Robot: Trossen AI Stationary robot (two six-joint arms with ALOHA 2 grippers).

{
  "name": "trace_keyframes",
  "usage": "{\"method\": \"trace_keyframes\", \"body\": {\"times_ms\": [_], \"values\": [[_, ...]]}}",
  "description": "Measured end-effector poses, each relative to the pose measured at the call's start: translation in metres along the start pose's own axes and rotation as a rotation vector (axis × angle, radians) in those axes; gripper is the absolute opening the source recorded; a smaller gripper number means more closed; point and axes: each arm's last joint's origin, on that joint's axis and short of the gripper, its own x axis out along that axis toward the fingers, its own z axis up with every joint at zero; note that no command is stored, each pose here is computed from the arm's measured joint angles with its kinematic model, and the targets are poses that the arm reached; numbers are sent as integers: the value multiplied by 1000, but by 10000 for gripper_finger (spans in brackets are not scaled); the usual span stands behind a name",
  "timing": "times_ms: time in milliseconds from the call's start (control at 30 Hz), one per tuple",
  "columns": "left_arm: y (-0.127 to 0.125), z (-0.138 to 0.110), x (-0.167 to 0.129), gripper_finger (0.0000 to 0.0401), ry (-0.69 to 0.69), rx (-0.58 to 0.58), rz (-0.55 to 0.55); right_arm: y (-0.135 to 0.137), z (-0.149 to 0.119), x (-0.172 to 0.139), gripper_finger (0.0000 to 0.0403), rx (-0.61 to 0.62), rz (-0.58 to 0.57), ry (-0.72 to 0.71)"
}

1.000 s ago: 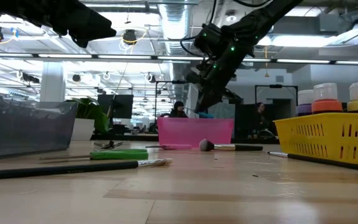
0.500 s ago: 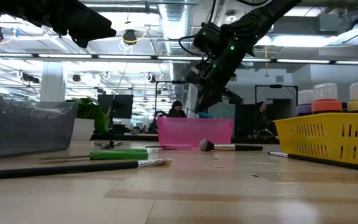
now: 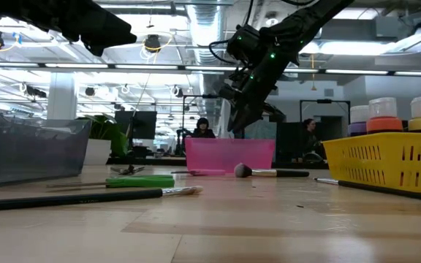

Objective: Pick & Place Paint Supplies
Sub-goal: Put the pink scissors into the pink bin

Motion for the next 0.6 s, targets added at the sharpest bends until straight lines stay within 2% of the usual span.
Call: {"method": "trace_keyframes", "body": {"times_ms": [200,600], "values": [[0,0,0,158,0,0,0,1,0,0,82,-9,3,-4],[0,0,0,158,0,1,1,20,-7,-6,87,-158,76,-43]]}}
